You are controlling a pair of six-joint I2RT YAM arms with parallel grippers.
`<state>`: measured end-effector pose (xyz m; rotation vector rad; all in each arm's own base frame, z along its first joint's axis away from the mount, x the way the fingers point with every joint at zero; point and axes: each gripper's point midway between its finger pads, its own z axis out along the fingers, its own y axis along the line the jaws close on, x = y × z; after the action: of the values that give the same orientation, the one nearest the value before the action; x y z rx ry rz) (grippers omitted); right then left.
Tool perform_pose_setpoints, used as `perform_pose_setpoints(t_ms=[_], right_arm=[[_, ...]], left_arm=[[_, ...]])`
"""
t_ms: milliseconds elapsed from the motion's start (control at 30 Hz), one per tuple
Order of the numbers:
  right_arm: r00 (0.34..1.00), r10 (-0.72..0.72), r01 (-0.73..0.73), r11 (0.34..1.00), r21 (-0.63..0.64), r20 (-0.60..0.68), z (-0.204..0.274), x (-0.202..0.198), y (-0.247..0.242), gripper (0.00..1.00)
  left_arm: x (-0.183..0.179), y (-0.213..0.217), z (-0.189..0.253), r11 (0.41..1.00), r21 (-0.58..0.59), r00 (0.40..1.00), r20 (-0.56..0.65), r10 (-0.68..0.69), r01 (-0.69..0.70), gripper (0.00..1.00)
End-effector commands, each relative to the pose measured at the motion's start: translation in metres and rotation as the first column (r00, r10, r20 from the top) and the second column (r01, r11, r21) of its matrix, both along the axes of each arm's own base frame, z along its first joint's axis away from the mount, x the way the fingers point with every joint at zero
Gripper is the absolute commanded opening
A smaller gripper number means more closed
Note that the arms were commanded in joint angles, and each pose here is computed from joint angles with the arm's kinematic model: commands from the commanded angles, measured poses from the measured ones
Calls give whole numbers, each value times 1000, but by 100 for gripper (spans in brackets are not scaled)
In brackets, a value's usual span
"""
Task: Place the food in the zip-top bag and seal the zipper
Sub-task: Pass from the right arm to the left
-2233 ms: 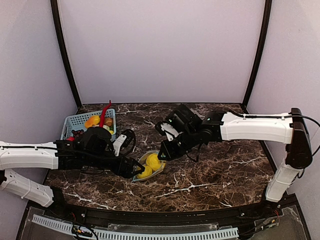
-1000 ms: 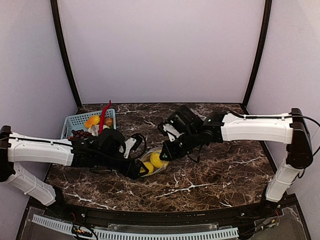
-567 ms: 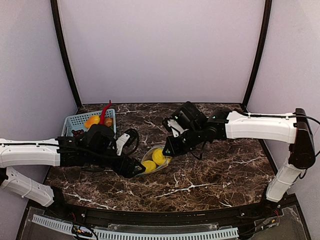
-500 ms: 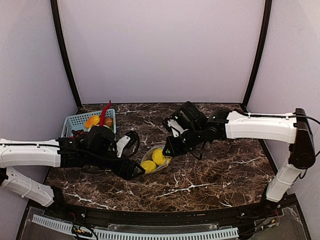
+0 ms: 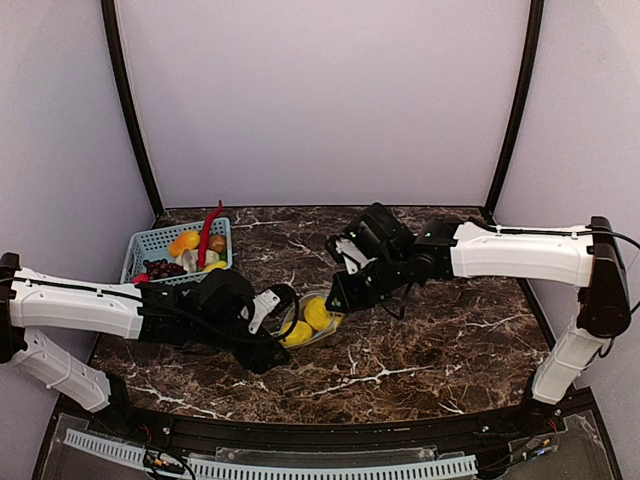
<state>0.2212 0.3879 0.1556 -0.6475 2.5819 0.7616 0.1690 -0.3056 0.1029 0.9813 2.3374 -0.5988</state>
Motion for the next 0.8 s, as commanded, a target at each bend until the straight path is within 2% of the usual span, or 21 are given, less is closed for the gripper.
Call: perform_pose_setpoints(t_ms=[0,167,333,400,467,667,767], right_arm=[[1000,-17,17,1000,20,11,7,3,-3,8],[1000,-21,20,1000,11,7,3,3,-5,8],[1000,-23,23,1000,5,5,2,3,-7,8],[1000,-26,26,1000,7,8,4,4,-8,10],[999,-30,30,1000,8,10,6,5,-11,20],[998,-37,36,999,25,60,26,6,-21,69],[994,-37,35,999,19,100,34,7,-29,86]], left_arm=[[9,2,0,996,88,997,75,3,-10,63],[16,2,1,993,114,992,125,26,-41,42],[19,-2,9,996,89,987,158,15,-29,28],[19,-4,11,996,88,986,165,-1,-13,10],[18,-7,14,996,84,985,170,-20,5,2],[9,-17,28,991,95,985,138,-105,92,1],[2,-22,34,983,101,981,111,-162,151,1]])
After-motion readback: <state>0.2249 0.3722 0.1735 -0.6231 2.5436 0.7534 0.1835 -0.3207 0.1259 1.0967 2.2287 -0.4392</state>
